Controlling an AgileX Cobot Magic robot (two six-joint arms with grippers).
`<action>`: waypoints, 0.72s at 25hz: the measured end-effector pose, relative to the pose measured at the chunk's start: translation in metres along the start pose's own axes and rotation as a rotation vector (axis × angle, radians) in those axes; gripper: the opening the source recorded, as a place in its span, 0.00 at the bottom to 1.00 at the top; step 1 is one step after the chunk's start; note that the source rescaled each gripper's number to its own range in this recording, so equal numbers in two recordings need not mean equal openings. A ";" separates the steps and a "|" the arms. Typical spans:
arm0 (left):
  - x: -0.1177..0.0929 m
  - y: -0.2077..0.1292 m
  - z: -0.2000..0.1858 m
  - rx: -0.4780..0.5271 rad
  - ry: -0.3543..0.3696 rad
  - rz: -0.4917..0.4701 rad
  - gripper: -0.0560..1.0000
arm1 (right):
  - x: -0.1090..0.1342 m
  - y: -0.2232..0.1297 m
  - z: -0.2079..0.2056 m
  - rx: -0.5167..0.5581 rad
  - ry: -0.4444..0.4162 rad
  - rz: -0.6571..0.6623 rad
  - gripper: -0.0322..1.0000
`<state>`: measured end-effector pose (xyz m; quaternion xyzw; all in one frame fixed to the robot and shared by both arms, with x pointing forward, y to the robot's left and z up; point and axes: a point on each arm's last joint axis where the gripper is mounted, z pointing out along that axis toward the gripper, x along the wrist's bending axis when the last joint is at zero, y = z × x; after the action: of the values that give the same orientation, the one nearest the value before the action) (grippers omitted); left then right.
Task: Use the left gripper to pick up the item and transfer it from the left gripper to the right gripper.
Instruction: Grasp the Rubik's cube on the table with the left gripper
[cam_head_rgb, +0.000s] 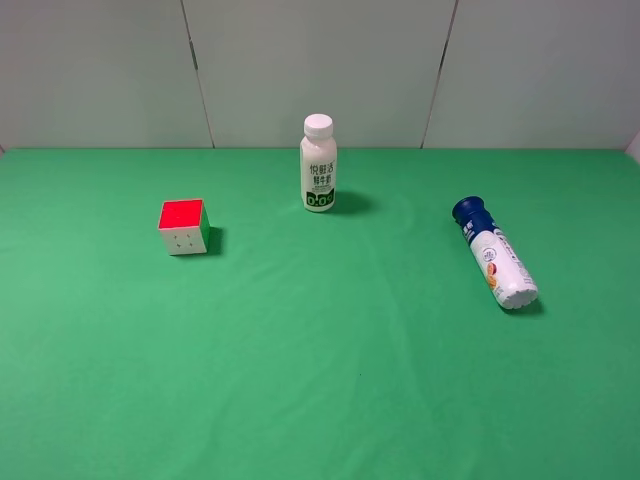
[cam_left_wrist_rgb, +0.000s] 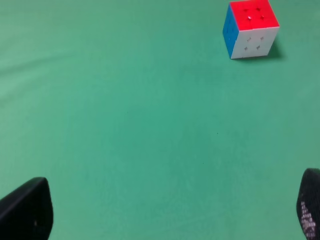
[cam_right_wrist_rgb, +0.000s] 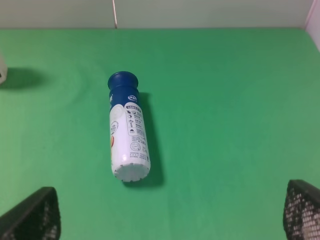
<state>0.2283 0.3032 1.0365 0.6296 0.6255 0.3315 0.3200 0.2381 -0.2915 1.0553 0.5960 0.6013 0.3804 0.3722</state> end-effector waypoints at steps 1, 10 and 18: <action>0.000 0.000 0.000 0.000 0.000 0.000 1.00 | 0.000 0.000 0.000 0.000 0.000 0.000 1.00; 0.000 0.000 0.000 0.000 0.000 0.000 1.00 | 0.000 0.000 0.000 0.000 0.000 0.000 1.00; 0.000 0.000 0.000 0.000 0.000 0.000 1.00 | 0.000 0.000 0.000 0.000 0.000 0.000 1.00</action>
<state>0.2283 0.3033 1.0365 0.6296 0.6255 0.3317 0.3199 0.2381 -0.2915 1.0553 0.5960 0.6013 0.3804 0.3722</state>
